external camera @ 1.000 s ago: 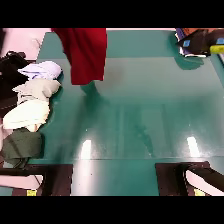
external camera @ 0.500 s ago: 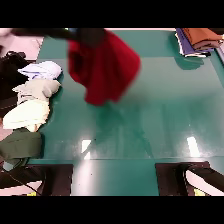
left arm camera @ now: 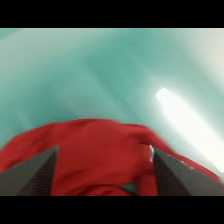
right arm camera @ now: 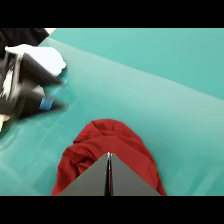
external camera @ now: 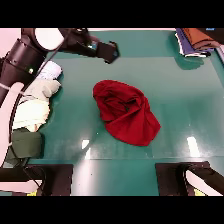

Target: Fold the shirts.

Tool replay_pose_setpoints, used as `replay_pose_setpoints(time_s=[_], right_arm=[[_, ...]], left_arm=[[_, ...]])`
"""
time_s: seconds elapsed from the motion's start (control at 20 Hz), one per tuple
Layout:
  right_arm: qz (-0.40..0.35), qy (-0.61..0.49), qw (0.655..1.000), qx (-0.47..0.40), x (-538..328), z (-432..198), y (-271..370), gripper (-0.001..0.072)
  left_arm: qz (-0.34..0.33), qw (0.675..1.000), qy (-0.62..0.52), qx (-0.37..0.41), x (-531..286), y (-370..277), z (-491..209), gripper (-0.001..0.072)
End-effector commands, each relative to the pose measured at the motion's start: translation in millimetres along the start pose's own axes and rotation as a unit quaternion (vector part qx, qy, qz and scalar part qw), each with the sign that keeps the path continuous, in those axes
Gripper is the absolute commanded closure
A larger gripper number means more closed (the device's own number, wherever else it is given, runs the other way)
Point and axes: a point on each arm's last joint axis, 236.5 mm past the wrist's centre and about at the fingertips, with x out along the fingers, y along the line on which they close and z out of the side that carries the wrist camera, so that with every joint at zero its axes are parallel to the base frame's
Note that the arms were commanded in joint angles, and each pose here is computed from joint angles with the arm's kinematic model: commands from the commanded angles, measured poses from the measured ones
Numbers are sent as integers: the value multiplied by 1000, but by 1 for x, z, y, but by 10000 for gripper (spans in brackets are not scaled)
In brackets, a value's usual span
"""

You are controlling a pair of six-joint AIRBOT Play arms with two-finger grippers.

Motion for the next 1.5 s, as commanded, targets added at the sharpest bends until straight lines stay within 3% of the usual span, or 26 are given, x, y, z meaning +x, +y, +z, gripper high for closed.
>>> replay_pose_setpoints(time_s=[0.0,0.15,0.3,0.6,0.85,0.9,1.0,1.05,1.25,1.35,1.45], right_arm=[[1,9,1000,6,1,-8,0,693],[2,17,1000,8,4,-13,-1,693],[2,16,1000,8,4,-12,-1,692],[3,23,1000,12,9,-14,-5,693],[4,37,999,19,18,-19,-11,693],[5,51,999,20,20,-25,-12,693],[2,88,996,30,22,-43,-20,693],[-4,105,993,44,23,-55,-29,693],[-42,194,965,171,35,-158,-80,682],[-62,242,932,264,42,-239,-105,261],[-73,281,888,358,51,-323,-117,247]], left_arm=[[69,991,56,-102,17,104,-32,35],[98,972,138,-160,43,168,-89,35],[76,955,187,-219,81,194,-136,34],[16,945,244,-216,152,183,-202,34],[8,959,207,-192,181,163,-193,35],[8,960,204,-191,183,161,-191,132],[7,960,203,-194,181,161,-189,633],[7,960,202,-191,176,164,-184,685],[12,973,151,-176,135,184,-120,684],[16,978,125,-168,113,189,-93,685],[21,979,115,-166,104,192,-84,685]])
